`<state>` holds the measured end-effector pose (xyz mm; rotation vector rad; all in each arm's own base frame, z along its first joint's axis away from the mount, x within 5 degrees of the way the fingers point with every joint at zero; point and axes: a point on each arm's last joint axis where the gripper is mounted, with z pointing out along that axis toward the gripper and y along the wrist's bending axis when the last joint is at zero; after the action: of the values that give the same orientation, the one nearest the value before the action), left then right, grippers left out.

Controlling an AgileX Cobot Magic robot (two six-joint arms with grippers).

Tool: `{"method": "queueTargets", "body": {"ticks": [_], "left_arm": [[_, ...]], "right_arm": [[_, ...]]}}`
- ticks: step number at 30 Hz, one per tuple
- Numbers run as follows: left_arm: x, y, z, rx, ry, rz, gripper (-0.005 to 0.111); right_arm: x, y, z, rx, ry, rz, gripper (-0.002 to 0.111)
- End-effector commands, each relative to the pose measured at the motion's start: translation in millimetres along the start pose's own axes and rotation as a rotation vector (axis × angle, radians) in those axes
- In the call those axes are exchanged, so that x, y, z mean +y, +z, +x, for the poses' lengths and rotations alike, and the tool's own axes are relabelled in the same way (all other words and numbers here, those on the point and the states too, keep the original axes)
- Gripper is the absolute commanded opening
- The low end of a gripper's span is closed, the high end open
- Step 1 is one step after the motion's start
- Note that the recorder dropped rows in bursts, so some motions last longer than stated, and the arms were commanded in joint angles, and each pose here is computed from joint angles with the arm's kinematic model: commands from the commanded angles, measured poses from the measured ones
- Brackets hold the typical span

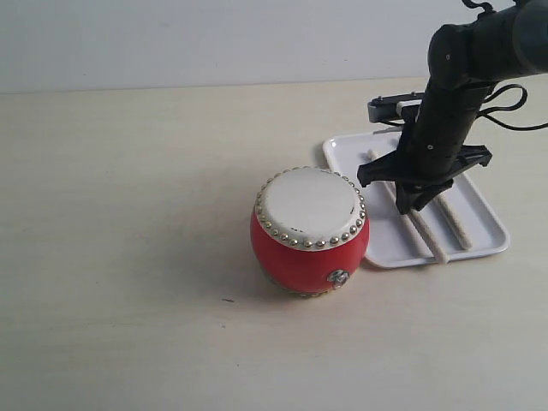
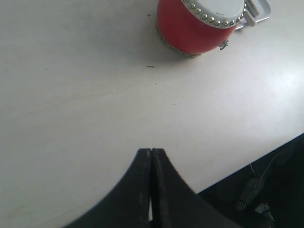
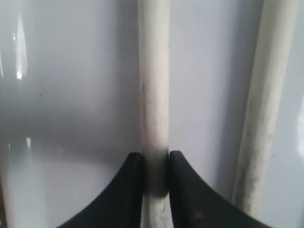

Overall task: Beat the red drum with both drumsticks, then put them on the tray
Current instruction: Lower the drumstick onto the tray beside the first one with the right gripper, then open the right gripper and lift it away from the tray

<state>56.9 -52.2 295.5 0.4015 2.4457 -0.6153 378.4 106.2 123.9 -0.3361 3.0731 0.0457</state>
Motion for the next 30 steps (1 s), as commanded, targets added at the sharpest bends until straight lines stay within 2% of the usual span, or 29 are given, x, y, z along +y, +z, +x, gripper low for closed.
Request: {"method": "queueTargets", "body": {"ticks": [1,7,15,17,24,30], "left_arm": [[-1.3,-1.2,0.2,-0.013,-0.008,0.012,0.0],[-1.1,-1.2,-0.9,-0.025,-0.007,0.01,0.0],[-1.6,-1.2,-0.7,-0.023,-0.008,0.016,0.0],[-1.6,-1.2,-0.7,-0.023,-0.008,0.016,0.0],[-1.6,-1.2,-0.7,-0.023,-0.008,0.016,0.0],[-1.6,-1.2,-0.7,-0.023,-0.008,0.016,0.0]], "right_arm": [[-1.4,-3.0,-1.9,-0.019,0.0,0.001,0.0],[-0.1,-29.2,-17.7,-0.136,0.023,-0.006,0.0],[-0.3,-12.9,-19.2,-0.096,0.051,-0.006,0.001],[-0.3,-12.9,-19.3,-0.098,0.051,-0.006,0.007],[-0.3,-15.8,-18.8,-0.099,0.051,-0.006,0.035],[0.1,-51.4,-16.4,-0.172,0.047,-0.009,0.038]]}}
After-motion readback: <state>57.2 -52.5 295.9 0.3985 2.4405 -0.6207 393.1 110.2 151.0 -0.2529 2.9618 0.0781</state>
